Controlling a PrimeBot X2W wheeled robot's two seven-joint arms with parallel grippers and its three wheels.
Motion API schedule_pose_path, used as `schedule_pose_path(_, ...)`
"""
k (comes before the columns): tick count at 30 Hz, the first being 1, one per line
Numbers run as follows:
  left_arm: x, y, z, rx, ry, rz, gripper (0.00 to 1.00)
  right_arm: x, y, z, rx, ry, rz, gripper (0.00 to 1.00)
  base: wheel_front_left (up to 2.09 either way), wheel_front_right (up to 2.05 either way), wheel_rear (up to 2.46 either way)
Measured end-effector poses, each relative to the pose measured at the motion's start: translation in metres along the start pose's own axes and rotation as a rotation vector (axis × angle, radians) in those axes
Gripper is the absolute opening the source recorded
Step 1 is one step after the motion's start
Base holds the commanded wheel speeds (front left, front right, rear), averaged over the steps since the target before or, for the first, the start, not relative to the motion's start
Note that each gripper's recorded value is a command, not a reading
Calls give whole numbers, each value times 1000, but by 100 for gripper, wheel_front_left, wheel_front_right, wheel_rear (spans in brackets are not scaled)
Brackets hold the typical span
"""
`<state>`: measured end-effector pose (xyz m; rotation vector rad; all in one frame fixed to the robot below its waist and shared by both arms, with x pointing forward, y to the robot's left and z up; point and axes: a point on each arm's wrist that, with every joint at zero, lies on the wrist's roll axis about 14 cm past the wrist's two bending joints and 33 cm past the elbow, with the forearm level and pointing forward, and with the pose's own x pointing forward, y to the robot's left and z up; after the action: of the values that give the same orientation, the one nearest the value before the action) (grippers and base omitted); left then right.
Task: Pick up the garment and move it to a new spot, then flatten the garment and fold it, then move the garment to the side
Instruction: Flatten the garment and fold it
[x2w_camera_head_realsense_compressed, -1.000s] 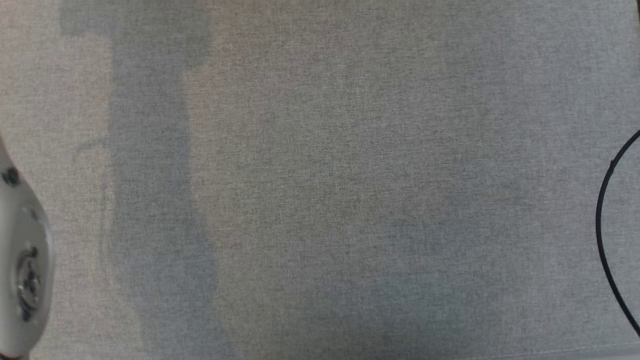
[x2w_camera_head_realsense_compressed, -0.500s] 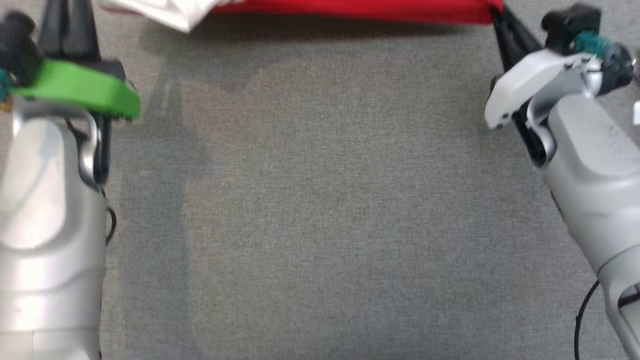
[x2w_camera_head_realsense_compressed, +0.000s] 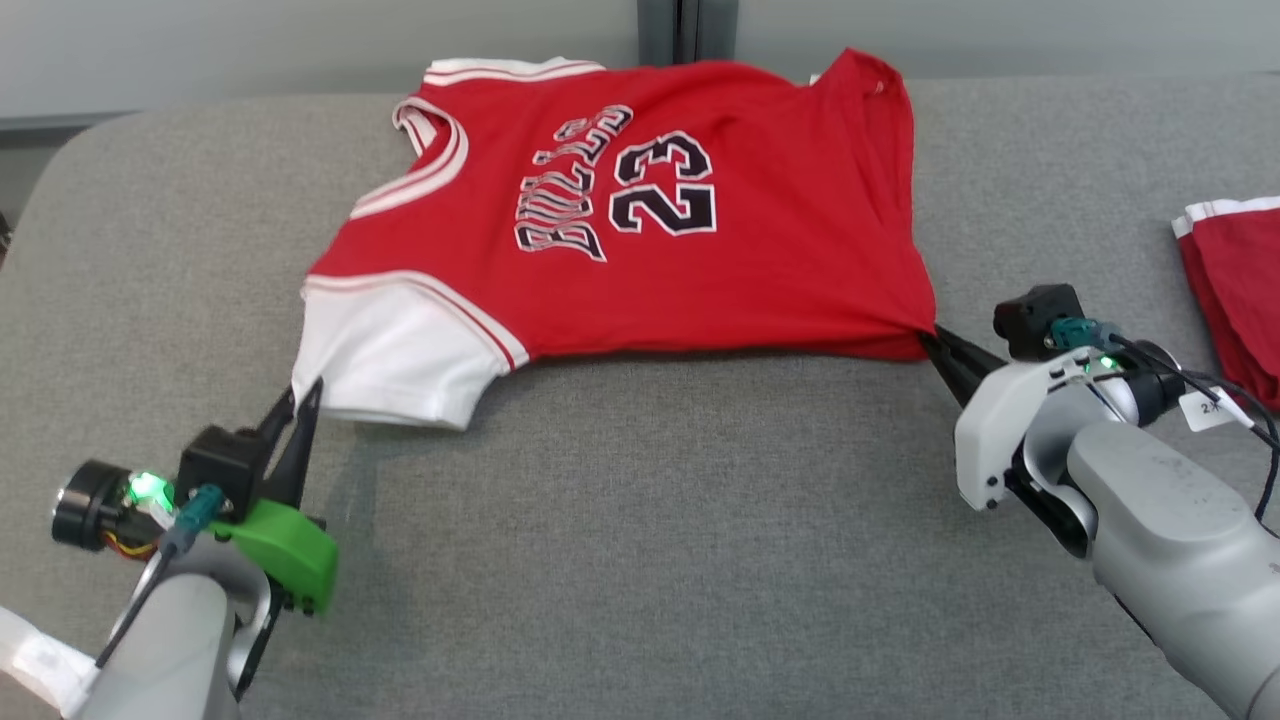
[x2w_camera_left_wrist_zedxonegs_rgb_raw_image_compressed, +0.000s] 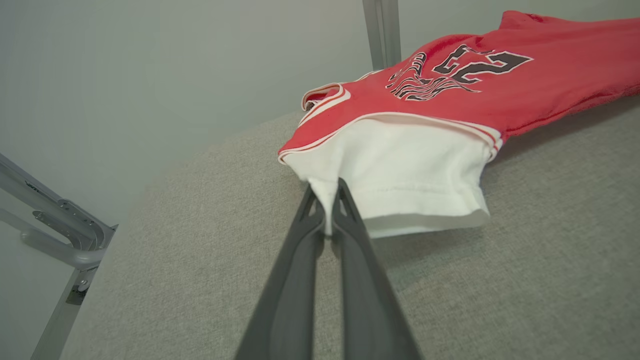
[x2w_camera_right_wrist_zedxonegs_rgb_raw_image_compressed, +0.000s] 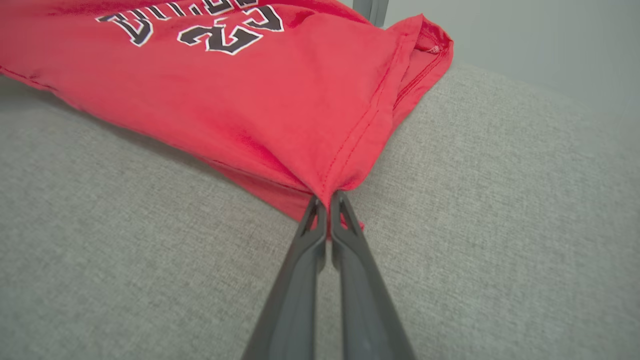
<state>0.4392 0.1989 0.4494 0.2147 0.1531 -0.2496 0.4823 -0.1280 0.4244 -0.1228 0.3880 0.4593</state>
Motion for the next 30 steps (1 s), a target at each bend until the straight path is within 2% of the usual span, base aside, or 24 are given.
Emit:
schedule_pose_path(10, -59, -29, -22, 14, 71, -108, 0, -46, 0, -14, -17, 131, 22, 0, 0, 0, 0)
schedule_pose_path(16, -91, -47, -26, -36, 110, -174, 0, -78, 8, -36, -1, 255, 67, 0, 0, 0, 0)
schedule_pose_path(26, -131, -60, -23, -38, 190, -271, 0, -125, 30, -64, 76, 487, 179, 0, 0, 0, 0)
schedule_pose_path(30, -133, -54, -11, -18, 185, -267, 0, -127, 27, -56, 84, 481, 189, 0, 0, 0, 0)
